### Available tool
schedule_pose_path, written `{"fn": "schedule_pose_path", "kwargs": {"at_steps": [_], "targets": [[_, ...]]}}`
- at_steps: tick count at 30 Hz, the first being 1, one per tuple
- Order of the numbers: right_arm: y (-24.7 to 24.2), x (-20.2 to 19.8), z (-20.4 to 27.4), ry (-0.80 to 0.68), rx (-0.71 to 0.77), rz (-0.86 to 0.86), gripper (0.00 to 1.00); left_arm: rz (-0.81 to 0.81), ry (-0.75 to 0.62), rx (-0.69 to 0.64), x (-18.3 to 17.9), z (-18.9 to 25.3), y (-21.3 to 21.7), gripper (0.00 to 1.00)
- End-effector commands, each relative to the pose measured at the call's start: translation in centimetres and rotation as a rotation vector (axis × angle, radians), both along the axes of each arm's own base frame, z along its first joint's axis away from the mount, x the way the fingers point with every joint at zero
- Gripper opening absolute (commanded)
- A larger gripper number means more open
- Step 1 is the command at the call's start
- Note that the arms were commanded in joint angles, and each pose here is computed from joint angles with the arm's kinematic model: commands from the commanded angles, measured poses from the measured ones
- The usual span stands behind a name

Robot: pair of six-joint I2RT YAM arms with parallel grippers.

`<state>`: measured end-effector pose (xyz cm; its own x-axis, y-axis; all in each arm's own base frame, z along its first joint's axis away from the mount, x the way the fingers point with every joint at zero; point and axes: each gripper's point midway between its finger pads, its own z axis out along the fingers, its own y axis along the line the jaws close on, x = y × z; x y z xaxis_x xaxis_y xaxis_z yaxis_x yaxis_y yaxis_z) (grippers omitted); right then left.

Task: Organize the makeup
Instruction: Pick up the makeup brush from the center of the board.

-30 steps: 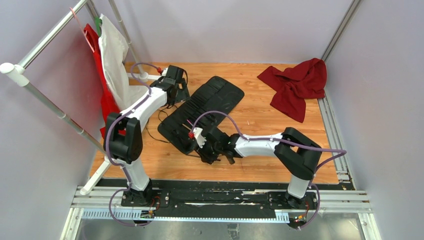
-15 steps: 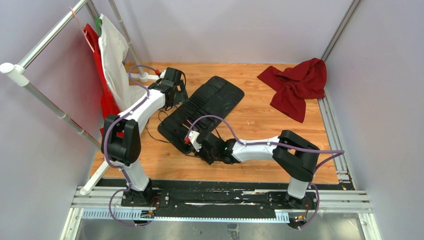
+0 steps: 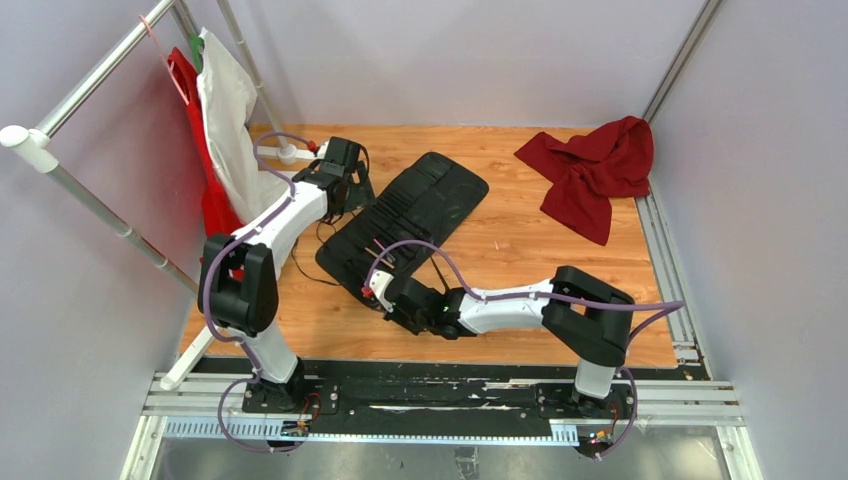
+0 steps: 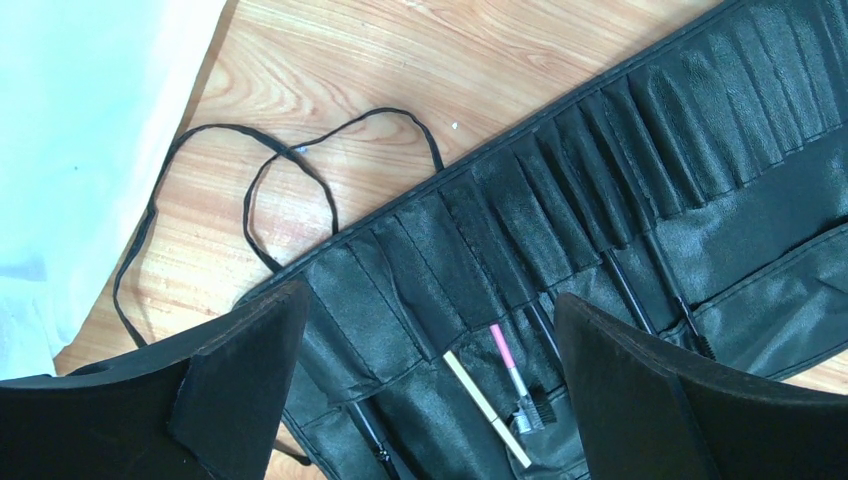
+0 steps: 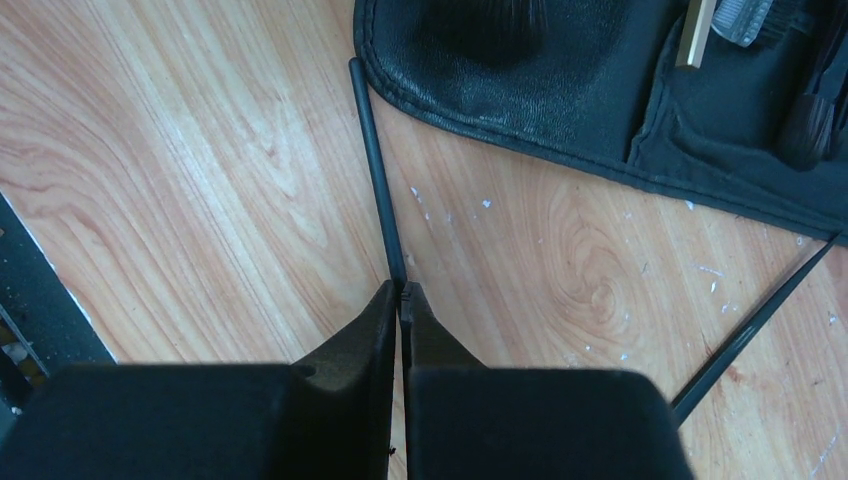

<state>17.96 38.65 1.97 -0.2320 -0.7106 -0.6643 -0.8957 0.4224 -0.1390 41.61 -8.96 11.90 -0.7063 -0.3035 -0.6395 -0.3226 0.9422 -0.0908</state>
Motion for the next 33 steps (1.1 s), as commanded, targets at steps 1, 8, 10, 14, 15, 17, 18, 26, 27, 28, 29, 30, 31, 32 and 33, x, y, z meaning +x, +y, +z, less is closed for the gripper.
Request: {"fn": "schedule_pose_path", "kwargs": {"at_steps": [1,8,10,14,15,17,18,26,27,28,29,30,31,32,33], "targets": [[-5.8,-2.4,-3.6,0.054,-0.243,-0.011,0.01,0.015,-0.047,-0.015,0.0,1.6,0.4,0.98],[-6.1,-2.1,-1.3,0.012,-0.223,-0.032,0.01,0.021,-0.053,-0.014,-0.3,1.8,0.6,0.98],[-6.3,-2.0,-0.8,0.001,-0.218,-0.043,0.01,0.022,-0.057,-0.014,-0.3,1.9,0.7,0.98],[-6.6,-1.7,0.1,-0.02,-0.212,-0.057,0.01,0.023,-0.057,-0.014,-0.4,1.8,0.7,0.98],[-6.6,-1.6,0.3,-0.025,-0.21,-0.06,0.01,0.024,-0.054,-0.013,-0.4,1.8,0.7,0.98],[-6.6,-1.4,0.8,-0.036,-0.209,-0.065,0.01,0.024,-0.053,-0.012,-0.4,1.6,0.7,0.98],[-6.6,-1.3,1.1,-0.042,-0.207,-0.068,0.01,0.024,-0.05,-0.011,-0.4,1.5,0.7,0.98],[-6.4,0.1,4.0,-0.094,-0.185,-0.093,0.01,0.022,-0.03,-0.012,-0.3,0.6,0.6,0.98],[-6.4,0.3,4.5,-0.101,-0.178,-0.096,0.01,0.021,-0.029,-0.012,-0.3,0.5,0.6,0.98],[-6.3,0.5,5.0,-0.108,-0.171,-0.099,0.01,0.022,-0.029,-0.011,-0.3,0.4,0.6,0.98],[-6.2,0.7,5.5,-0.115,-0.162,-0.1,0.01,0.022,-0.027,-0.01,-0.3,0.3,0.6,0.98],[-6.1,0.9,6.0,-0.119,-0.152,-0.103,0.01,0.023,-0.026,-0.008,-0.3,0.3,0.6,0.98],[-6.1,1.1,6.6,-0.123,-0.145,-0.105,0.01,0.023,-0.025,-0.007,-0.2,0.2,0.6,0.98],[-6.1,1.5,7.3,-0.13,-0.131,-0.111,0.01,0.022,-0.024,-0.006,-0.2,0.1,0.6,0.98],[-6.1,1.8,7.8,-0.133,-0.12,-0.114,0.01,0.023,-0.022,-0.004,-0.2,0.0,0.7,0.98]]}}
